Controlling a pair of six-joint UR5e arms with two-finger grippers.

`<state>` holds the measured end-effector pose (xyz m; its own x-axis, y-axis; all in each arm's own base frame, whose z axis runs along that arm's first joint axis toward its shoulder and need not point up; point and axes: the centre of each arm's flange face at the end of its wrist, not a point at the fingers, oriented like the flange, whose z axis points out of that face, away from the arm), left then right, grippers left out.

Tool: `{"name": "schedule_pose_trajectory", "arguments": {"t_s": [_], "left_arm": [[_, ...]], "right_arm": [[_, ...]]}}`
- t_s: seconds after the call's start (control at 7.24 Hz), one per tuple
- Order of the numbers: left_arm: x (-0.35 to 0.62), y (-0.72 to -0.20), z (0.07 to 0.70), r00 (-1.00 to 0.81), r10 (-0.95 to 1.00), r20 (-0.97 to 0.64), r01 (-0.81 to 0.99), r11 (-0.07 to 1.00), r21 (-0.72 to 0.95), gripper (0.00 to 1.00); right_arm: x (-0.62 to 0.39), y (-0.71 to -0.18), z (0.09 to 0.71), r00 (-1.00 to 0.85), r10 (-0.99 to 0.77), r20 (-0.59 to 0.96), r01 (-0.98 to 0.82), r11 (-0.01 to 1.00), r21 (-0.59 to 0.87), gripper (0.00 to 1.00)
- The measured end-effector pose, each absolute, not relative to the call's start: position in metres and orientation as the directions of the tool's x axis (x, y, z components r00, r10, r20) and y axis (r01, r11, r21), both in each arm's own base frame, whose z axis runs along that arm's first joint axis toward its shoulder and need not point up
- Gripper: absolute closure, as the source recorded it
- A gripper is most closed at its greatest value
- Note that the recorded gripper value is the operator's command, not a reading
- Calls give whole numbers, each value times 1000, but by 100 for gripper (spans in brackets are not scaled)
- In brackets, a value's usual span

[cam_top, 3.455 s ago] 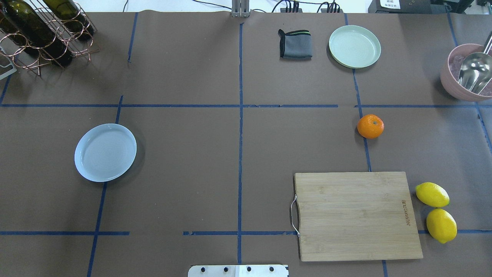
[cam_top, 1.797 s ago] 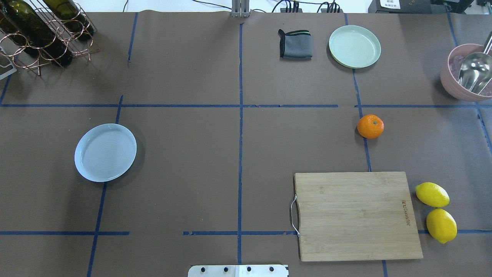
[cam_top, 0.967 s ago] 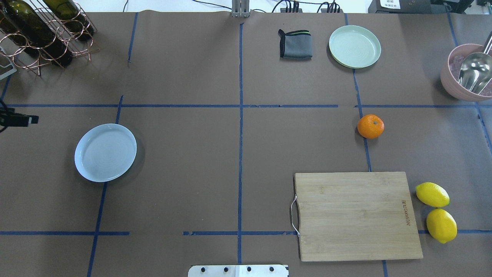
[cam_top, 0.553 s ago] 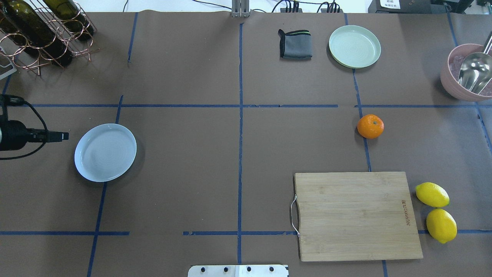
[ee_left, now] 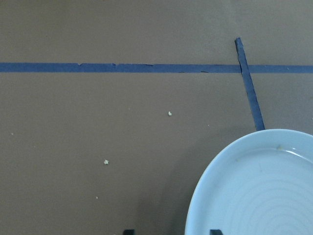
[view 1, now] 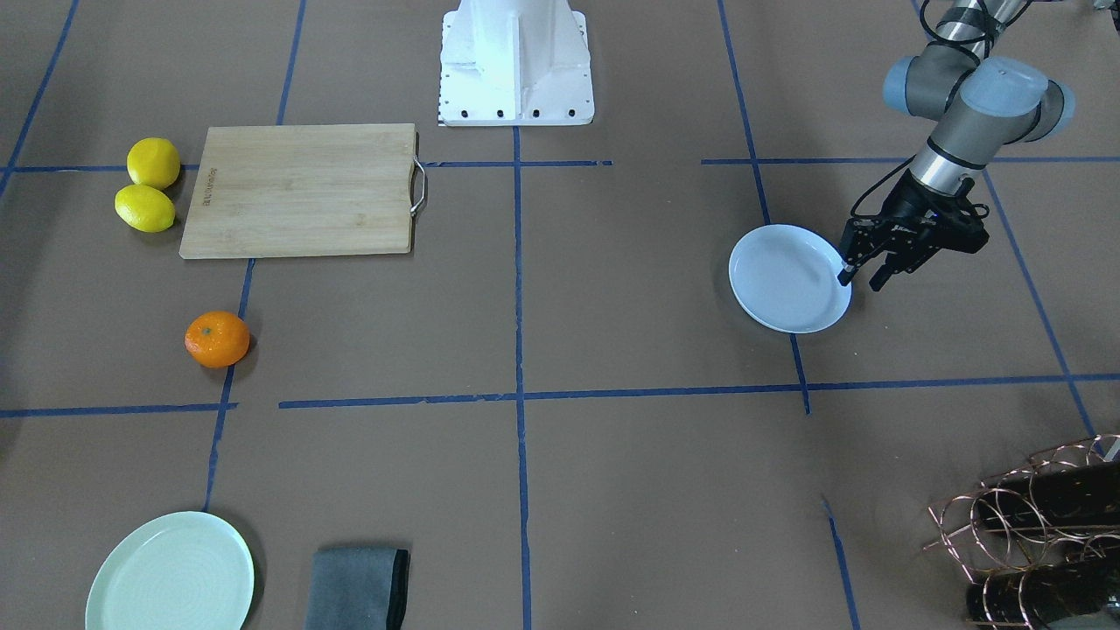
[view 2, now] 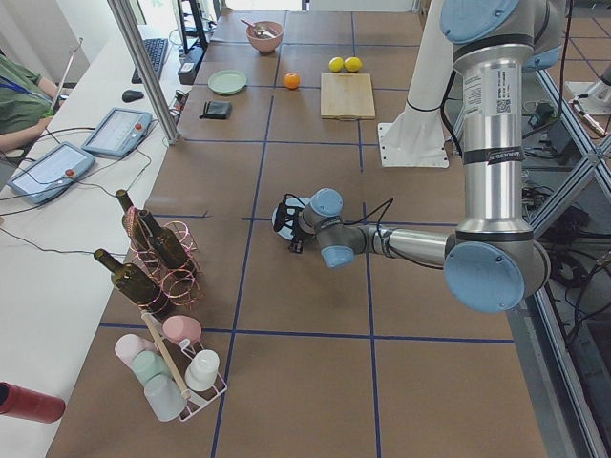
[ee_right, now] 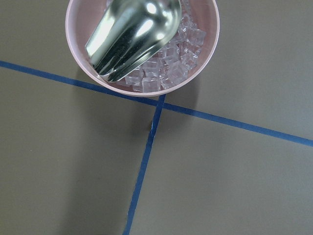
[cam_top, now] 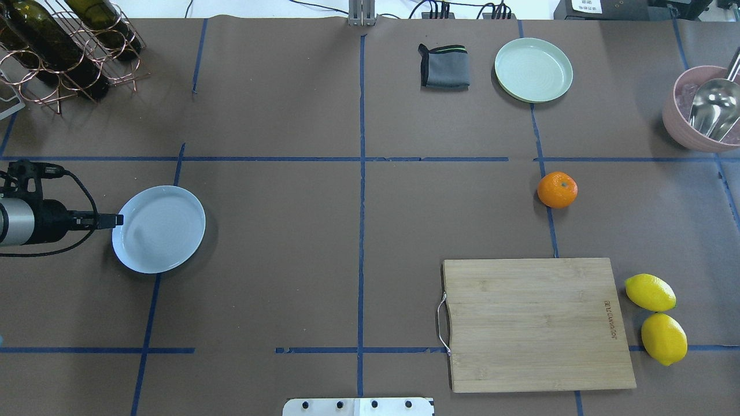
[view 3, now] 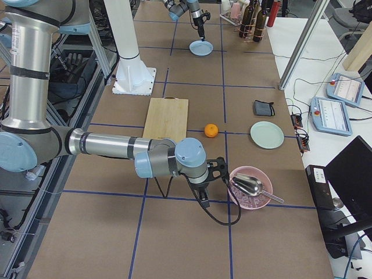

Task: Pick orange to plate
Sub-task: 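Move the left gripper to the light blue plate's rim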

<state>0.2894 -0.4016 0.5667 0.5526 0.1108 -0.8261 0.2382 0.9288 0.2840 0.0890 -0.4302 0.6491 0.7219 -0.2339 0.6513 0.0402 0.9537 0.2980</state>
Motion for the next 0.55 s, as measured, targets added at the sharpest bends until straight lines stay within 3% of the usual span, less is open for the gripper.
{"name": "schedule_pose_trajectory", "arguments": {"t_s": [0.28, 0.55], "left_arm": [[296, -399, 565, 547, 112, -830, 231, 932, 278, 100], [301, -398, 563, 543, 118, -831, 226, 933, 280, 100]], "right_arm": [[89, -430, 650, 722, -232, 652, 40, 955, 295, 0], [89, -430, 652, 722, -231, 653, 40, 955, 293, 0]]}}
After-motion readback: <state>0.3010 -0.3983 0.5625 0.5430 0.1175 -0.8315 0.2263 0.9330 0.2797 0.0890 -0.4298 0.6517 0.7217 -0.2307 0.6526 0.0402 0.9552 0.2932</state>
